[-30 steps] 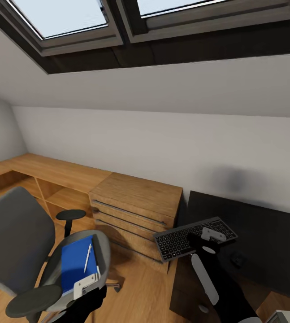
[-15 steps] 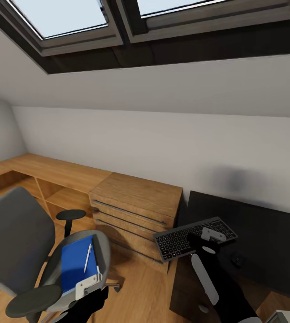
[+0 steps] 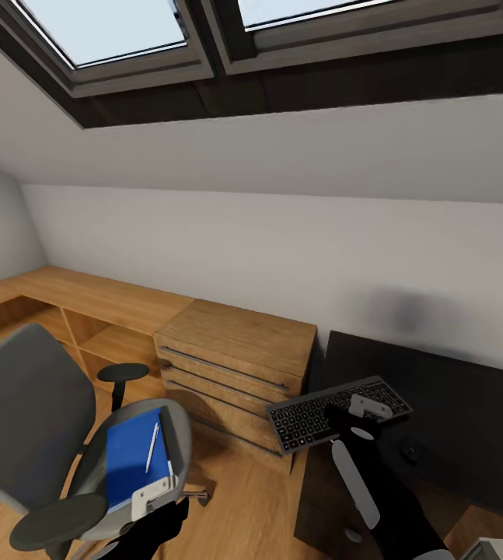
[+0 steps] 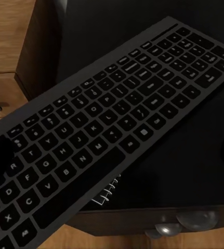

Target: In the bedroom, organize the workspace by keeping the computer under the desk, ensuring the monitor is on the desk, placing the keyboard on the desk next to the monitor, placing the mouse on the desk next to the keyboard, moving the folder from the swivel chair onto the desk next to the mouse, stacking the notebook on top of the folder with the pen on top of the notebook, and positioning the swivel chair next to the desk.

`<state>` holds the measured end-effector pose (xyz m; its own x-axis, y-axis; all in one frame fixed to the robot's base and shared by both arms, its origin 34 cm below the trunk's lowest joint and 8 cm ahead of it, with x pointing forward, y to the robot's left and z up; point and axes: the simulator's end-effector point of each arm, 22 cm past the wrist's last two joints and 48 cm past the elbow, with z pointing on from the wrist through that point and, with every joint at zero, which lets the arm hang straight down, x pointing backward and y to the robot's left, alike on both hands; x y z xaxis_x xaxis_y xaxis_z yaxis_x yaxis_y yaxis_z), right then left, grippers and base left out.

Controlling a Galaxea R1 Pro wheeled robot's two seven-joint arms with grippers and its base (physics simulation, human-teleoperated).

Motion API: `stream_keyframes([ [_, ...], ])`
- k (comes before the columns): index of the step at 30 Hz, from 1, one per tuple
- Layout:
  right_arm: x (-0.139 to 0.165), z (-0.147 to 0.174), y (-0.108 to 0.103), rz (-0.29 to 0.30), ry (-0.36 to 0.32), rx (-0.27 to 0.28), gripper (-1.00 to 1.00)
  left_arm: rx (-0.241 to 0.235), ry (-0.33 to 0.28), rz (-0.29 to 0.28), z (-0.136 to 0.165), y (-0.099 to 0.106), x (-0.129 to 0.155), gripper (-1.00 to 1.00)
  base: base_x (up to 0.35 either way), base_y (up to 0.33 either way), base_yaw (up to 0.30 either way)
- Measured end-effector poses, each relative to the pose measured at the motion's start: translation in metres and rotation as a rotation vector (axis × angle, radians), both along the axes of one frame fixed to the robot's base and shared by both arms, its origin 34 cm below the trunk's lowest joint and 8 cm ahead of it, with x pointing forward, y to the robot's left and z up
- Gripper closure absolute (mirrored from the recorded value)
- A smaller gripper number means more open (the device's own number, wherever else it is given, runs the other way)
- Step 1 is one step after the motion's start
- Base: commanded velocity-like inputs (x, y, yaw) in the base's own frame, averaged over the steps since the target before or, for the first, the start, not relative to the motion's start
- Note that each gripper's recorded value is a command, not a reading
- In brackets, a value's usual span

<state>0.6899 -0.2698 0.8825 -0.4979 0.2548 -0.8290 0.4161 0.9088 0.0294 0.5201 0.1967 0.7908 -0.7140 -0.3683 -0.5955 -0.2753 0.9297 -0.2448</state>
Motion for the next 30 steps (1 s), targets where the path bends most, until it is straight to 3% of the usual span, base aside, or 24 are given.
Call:
stream_keyframes([
  [11, 0.0, -0.001, 0.001, 0.001, 0.002, 0.0, -1.0, -0.002, 0.002, -0.001, -0.001, -0.001, -0.001, -1.0, 0.0, 0.0, 0.0],
  [30, -0.004, -0.013, 0.019, 0.053, 0.034, -0.021, -1.0, -0.003, 0.007, -0.026, -0.003, -0.01, -0.004, -1.0, 0.0, 0.0, 0.0],
])
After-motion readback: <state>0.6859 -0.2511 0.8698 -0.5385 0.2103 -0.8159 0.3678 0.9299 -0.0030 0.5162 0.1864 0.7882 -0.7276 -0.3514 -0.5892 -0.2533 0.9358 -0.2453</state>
